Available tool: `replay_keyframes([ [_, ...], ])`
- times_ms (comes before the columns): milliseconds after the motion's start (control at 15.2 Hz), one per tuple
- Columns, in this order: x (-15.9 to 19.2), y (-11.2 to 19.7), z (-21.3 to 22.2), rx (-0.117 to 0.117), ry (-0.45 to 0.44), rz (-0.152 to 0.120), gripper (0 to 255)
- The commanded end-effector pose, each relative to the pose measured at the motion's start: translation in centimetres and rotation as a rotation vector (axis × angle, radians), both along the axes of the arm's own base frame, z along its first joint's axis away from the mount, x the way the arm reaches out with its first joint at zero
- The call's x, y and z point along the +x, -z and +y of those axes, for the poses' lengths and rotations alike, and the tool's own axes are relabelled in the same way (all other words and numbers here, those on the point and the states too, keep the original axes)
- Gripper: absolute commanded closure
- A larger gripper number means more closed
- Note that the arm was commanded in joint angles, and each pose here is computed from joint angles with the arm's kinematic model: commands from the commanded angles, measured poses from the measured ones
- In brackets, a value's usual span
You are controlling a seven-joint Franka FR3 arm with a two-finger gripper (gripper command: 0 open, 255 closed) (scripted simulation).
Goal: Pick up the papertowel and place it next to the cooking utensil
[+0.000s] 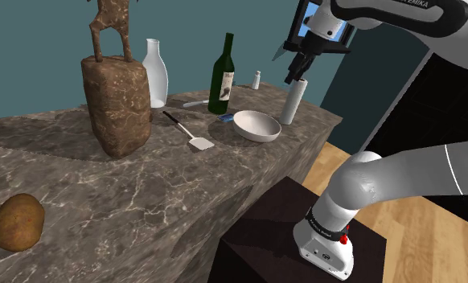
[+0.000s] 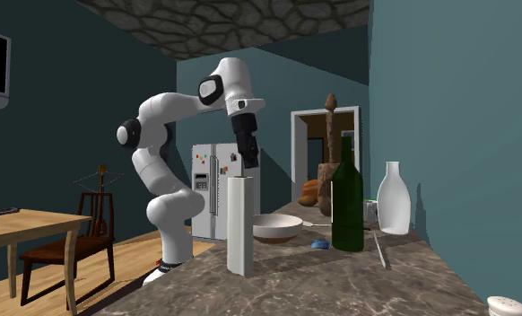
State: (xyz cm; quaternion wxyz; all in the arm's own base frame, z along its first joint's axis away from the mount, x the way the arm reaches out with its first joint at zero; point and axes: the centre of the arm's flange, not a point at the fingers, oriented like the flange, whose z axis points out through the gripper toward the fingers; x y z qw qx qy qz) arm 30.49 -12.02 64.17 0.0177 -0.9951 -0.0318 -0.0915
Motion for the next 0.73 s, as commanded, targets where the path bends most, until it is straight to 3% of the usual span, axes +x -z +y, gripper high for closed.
replay_keyframes([
  [0, 0.1, -0.1, -2.5, -0.006, 0.017, -0.003, 0],
  [660, -0.8, 0.0, -15.1, -0.029, 0.099, -0.018, 0],
])
